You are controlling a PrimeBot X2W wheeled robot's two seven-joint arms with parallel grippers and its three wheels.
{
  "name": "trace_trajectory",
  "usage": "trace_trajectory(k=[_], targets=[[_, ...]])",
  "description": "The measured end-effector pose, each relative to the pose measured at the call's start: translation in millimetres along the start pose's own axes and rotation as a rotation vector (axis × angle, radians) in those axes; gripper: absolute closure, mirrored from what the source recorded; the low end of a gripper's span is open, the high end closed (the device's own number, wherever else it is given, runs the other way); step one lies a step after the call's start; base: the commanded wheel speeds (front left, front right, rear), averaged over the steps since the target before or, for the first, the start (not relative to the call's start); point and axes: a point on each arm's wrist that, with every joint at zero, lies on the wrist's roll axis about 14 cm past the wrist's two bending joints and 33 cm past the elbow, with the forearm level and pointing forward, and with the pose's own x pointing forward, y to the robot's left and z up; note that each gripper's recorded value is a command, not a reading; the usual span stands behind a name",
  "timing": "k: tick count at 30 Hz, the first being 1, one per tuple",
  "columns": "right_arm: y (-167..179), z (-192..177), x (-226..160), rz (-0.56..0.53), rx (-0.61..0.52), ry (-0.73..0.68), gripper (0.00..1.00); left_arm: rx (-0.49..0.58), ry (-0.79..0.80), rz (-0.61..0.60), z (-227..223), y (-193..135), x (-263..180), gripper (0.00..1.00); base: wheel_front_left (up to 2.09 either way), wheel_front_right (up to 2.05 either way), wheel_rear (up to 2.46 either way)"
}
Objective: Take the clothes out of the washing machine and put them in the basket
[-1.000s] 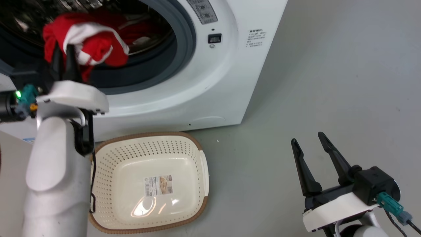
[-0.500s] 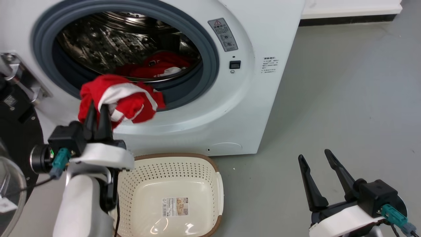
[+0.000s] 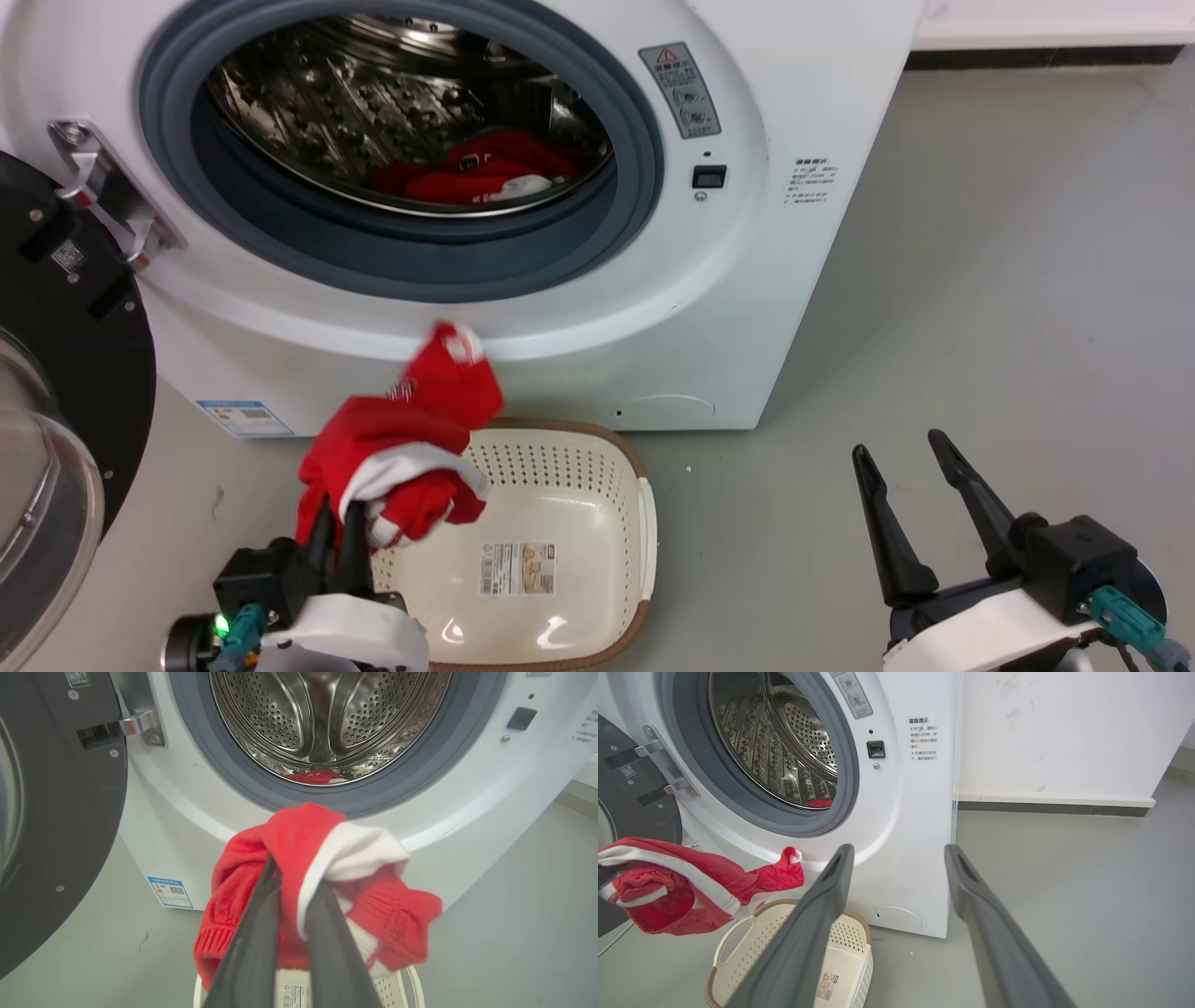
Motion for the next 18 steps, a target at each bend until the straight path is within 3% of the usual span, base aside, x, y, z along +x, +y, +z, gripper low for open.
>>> trace_trajectory(k=[6,18], targets=[[-2,-9,17,0.006,0.004,0.026,0.00,-0.024,0.188,0.032,-61,5,-3,1.00,0.00,0.00,0.00],[-26,-49,49,-0.040,0.030,0.092,0.00,-0.011,0.416,0.004,-151,1,50,1.00,0.00,0.00,0.00]])
